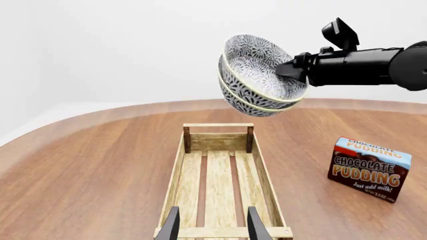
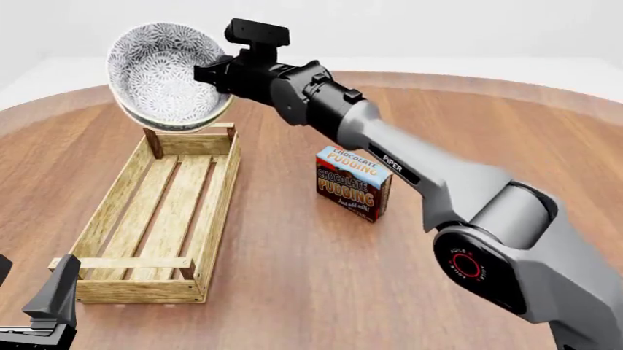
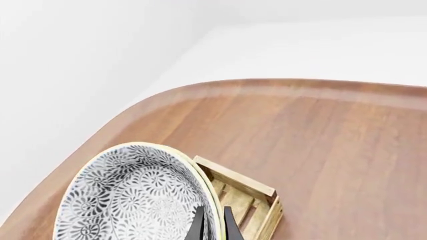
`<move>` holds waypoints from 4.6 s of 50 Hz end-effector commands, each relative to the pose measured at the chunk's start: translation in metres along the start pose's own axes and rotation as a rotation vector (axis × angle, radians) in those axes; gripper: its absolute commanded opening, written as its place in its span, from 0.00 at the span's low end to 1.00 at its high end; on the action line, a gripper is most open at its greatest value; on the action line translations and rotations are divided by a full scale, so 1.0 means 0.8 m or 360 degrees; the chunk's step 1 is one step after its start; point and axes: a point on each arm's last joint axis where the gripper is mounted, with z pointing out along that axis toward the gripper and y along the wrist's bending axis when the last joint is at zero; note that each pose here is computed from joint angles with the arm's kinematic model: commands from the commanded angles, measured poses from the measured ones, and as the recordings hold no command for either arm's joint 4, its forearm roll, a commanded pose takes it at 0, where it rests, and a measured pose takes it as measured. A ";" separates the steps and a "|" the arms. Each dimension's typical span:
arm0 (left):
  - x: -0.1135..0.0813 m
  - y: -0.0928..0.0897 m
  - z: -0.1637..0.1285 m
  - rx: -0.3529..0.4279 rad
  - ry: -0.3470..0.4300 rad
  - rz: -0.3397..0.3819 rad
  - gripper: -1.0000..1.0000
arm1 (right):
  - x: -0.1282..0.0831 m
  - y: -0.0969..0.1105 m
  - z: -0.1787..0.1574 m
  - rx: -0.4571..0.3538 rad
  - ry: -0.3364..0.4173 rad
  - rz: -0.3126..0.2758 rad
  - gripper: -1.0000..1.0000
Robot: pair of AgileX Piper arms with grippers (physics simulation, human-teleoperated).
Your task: Stack the left bowl on the right bowl and place them in the tray.
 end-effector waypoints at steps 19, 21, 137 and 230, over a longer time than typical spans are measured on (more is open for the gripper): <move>0.000 0.000 0.000 0.0000 0.0000 0.0000 1.00 | 0.055 0.007 0.031 -0.0062 0.0030 0.0105 0.00; 0.000 0.000 0.000 0.0000 0.0000 0.0000 1.00 | 0.058 0.007 0.034 -0.0062 0.0036 0.0109 0.00; 0.000 0.000 0.000 0.0000 0.0000 0.0000 1.00 | 0.192 0.017 0.087 -0.0075 0.0295 0.0060 0.00; 0.000 0.000 0.000 0.0000 0.0000 0.0000 1.00 | 0.170 0.003 0.081 -0.0021 0.0332 0.0010 1.00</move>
